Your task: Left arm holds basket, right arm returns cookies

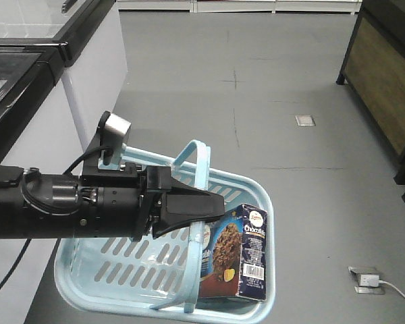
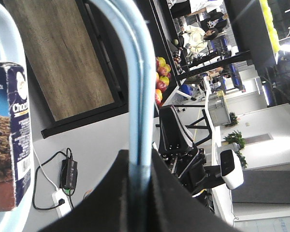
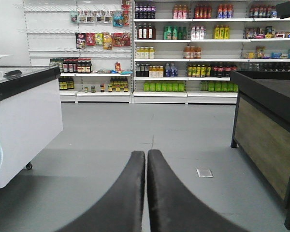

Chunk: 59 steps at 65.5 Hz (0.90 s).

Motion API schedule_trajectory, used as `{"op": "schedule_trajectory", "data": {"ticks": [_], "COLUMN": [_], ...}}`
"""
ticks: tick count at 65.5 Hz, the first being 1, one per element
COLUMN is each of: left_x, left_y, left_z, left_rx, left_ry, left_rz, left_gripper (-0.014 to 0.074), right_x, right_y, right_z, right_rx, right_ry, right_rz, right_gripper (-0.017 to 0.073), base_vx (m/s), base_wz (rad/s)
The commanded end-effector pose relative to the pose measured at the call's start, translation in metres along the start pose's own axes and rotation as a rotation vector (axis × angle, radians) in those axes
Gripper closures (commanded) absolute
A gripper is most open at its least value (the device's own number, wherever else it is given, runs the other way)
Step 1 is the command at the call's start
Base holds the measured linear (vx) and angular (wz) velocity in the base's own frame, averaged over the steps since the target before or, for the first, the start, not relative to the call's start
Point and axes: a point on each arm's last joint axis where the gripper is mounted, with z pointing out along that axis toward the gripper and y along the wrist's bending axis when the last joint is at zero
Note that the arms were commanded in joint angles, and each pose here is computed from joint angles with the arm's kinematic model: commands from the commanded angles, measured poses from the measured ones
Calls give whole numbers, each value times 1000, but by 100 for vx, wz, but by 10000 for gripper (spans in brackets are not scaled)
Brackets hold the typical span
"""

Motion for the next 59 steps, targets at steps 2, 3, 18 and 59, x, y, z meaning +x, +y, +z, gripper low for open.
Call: {"op": "schedule_trajectory", "data": {"ticks": [2, 3, 18, 59], "left_x": [-8, -8, -8, -8], "left_y": [-28, -28, -28, -28], "left_z": [-6, -6, -6, -6], "left_rx": [137, 137, 137, 138], "left_ry": [-52, -52, -52, -53], "left_rz": [-7, -7, -7, -7], "left_gripper": [600, 600, 600, 600], "right_x": [-6, -6, -6, -6], "right_y": [0, 0, 0, 0], "right_z": [-1, -1, -1, -1], "right_rx": [2, 2, 2, 2], "right_ry": [-79, -79, -79, -79], "right_rz": [-9, -9, -9, -9], "right_gripper": [566, 566, 566, 566], "base_vx": [8, 10, 18, 35], "base_wz": [-3, -2, -3, -5]}}
